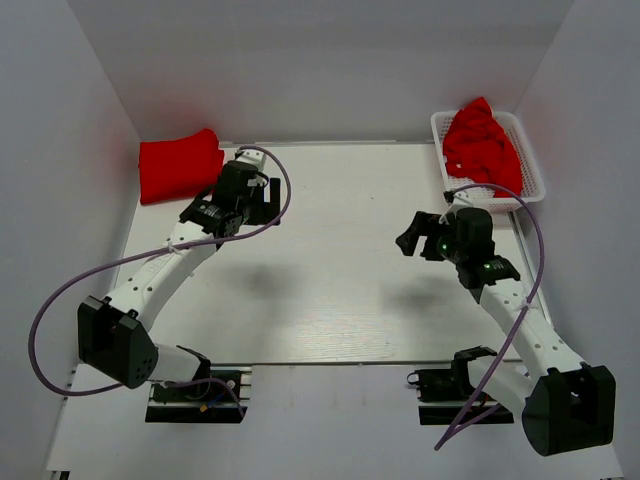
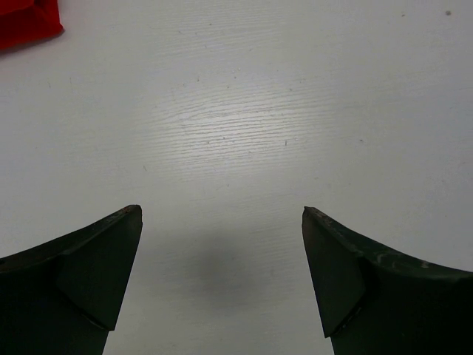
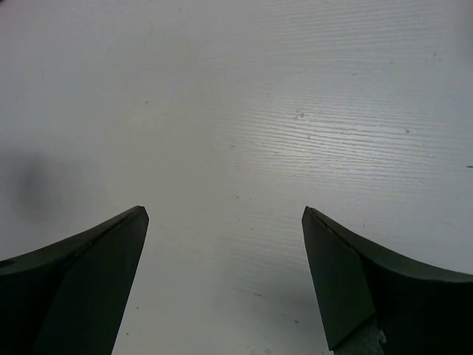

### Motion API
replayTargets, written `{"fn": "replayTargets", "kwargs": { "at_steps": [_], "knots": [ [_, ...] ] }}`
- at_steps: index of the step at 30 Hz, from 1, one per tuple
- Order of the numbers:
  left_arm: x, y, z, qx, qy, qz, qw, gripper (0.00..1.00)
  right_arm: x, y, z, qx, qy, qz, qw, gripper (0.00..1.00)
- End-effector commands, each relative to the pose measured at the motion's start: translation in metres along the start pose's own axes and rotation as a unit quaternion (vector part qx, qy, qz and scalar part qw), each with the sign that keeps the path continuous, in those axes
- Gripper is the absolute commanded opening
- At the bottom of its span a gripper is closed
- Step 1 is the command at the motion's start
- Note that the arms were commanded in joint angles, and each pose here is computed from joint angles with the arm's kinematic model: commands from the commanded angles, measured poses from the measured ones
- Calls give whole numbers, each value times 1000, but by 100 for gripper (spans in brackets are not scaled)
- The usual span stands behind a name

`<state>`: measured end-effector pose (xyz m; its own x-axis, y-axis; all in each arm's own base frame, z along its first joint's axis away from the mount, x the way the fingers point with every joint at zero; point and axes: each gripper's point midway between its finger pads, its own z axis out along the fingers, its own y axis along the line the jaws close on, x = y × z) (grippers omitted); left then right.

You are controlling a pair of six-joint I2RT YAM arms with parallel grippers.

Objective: Fold and stack the t-shirts
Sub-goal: Grab crumpled tshirt from bin with the right arm

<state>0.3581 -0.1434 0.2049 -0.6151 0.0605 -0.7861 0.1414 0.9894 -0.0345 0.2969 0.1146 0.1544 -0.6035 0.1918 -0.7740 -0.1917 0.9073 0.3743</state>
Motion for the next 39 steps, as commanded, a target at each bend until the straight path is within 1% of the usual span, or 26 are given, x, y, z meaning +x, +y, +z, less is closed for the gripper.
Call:
{"fn": "replayTargets", "kwargs": {
  "at_steps": [1, 2, 3, 7, 10, 11, 13, 14, 15, 16, 17, 19, 20, 22, 23, 24, 25, 26, 27, 28, 29, 30, 33, 35, 38, 39],
  "knots": [
    [-13, 1, -15, 0, -24, -9, 1000, 100, -19, 20, -2, -54, -40, -16, 998, 91],
    [-7, 2, -14, -2, -15, -7, 1000, 100, -22, 21, -2, -56, -47, -19, 997, 91],
    [-10, 4, -16, -6, -21, -8, 1000, 100, -25, 23, -2, -62, -53, -27, 996, 91],
    [-4, 6, -13, -12, -18, -7, 1000, 100, -26, 21, 4, -60, -52, -42, 996, 91],
    [-5, 8, -13, -18, -19, -7, 1000, 100, -40, 7, 19, -20, -50, -42, 998, 91],
    [-5, 11, -13, -24, -20, -2, 1000, 100, -56, -1, 21, 14, -66, -37, 997, 91],
    [-2, 13, -12, -30, -17, -1, 999, 100, -74, -20, 35, 71, -68, -31, 995, 91],
    [-2, 14, -12, -29, -22, 2, 999, 100, -106, -23, 33, 94, -101, -34, 990, 91],
    [-4, 13, -9, -27, -30, 4, 999, 100, -94, -37, 55, 114, -68, -32, 991, 91],
    [-2, 12, -7, -23, -29, 13, 999, 100, -99, -42, 61, 123, -64, -29, 990, 91],
    [-3, 11, -10, -18, -33, 12, 999, 100, -143, -45, 56, 140, -106, -18, 984, 91],
    [-6, 9, -10, -11, -37, 23, 999, 100, -129, -71, 85, 172, -56, 1, 983, 91],
    [-6, 9, -10, -11, -37, 23, 999, 100, -157, -69, 86, 172, -79, 6, 982, 91],
    [-4, 10, -8, -12, -36, 28, 999, 100, -185, -98, 104, 197, -73, 29, 977, 91],
    [-4, 10, -8, -12, -36, 35, 999, 100, -172, -120, 118, 222, -40, 37, 974, 91],
    [-1, 10, -6, -12, -36, 35, 999, 100, -225, -117, 111, 223, -87, 34, 970, 91],
    [2, 13, -5, -18, -32, 41, 998, 100, -198, -146, 136, 248, -36, 43, 967, 91],
    [0, 13, -5, -18, -36, 40, 998, 100, -198, -151, 141, 261, -27, 45, 964, 91],
    [0, 13, -5, -18, -36, 40, 998, 100, -239, -163, 131, 266, -70, 53, 960, 91],
    [3, 13, -3, -18, -36, 40, 998, 100, -216, -192, 156, 282, -40, 59, 957, 91],
    [0, 11, -2, -12, -41, 45, 998, 100, -219, -200, 161, 285, -41, 60, 956, 91],
    [3, 10, 1, -13, -35, 47, 998, 100, -251, -199, 158, 279, -76, 52, 956, 91],
    [10, 9, 8, -3, -13, 48, 999, 100, -239, -243, 196, 297, -77, 43, 951, 91],
    [10, 9, 10, -4, -8, 49, 999, 100, -260, -254, 211, 288, -119, 28, 950, 91],
    [12, 8, 15, -8, 11, 54, 998, 100, -256, -280, 241, 280, -155, 18, 947, 91],
    [15, 8, 17, -8, 15, 55, 998, 100, -251, -284, 249, 275, -153, 20, 949, 91]
  ]
}}
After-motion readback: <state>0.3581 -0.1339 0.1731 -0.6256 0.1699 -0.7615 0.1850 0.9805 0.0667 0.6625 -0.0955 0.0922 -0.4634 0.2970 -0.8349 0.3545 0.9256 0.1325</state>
